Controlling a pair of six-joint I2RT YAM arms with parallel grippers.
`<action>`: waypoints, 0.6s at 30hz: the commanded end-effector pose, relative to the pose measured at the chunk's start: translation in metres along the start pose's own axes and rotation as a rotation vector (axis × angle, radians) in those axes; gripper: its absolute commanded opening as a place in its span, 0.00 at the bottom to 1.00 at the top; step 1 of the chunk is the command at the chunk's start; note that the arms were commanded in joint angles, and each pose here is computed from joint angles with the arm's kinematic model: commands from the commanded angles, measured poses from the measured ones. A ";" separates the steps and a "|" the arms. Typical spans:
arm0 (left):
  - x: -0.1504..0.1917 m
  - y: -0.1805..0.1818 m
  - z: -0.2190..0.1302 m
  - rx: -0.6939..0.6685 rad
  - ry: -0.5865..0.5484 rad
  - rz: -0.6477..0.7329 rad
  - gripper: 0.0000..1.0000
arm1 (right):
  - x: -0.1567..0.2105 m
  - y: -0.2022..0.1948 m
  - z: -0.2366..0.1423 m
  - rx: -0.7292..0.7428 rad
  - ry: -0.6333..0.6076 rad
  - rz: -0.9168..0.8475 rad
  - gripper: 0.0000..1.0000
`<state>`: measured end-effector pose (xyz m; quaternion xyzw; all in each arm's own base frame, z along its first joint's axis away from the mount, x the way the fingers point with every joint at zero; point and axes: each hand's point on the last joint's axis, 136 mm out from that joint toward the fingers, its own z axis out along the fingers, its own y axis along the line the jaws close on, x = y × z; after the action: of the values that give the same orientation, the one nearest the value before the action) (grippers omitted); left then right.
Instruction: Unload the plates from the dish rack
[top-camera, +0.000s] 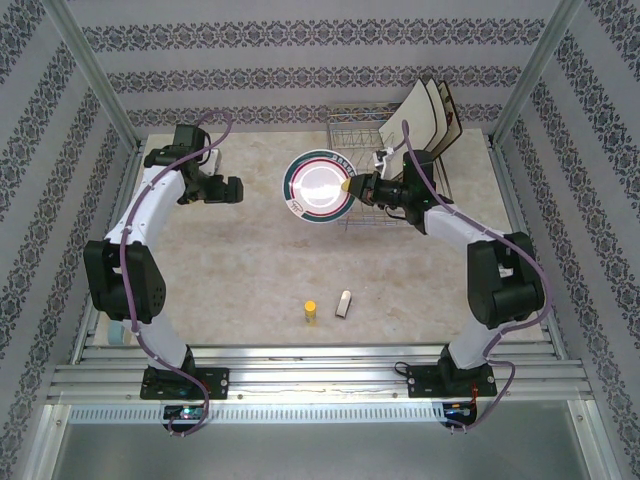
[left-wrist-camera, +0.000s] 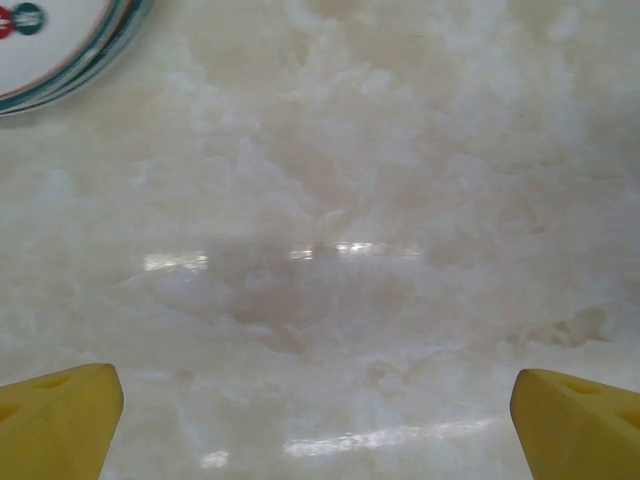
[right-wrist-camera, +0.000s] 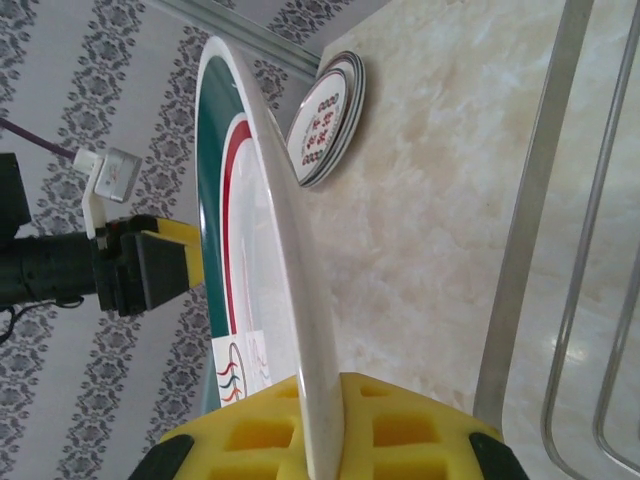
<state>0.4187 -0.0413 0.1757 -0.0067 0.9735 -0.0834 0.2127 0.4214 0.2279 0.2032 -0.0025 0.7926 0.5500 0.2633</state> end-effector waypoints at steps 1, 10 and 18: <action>-0.020 -0.044 -0.029 0.225 -0.120 0.026 1.00 | -0.009 0.022 0.005 -0.098 -0.007 -0.055 0.00; -0.037 -0.117 -0.046 0.766 -0.232 -0.071 1.00 | -0.012 0.030 0.023 -0.125 0.022 -0.051 0.00; -0.040 -0.131 -0.032 0.920 -0.232 -0.139 0.97 | -0.004 0.043 0.049 -0.155 0.066 -0.055 0.00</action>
<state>0.4314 -0.1482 0.2210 -0.0084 0.8385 -0.4680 0.2789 0.4321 0.2708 0.2105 -0.0312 0.7759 0.5826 0.2400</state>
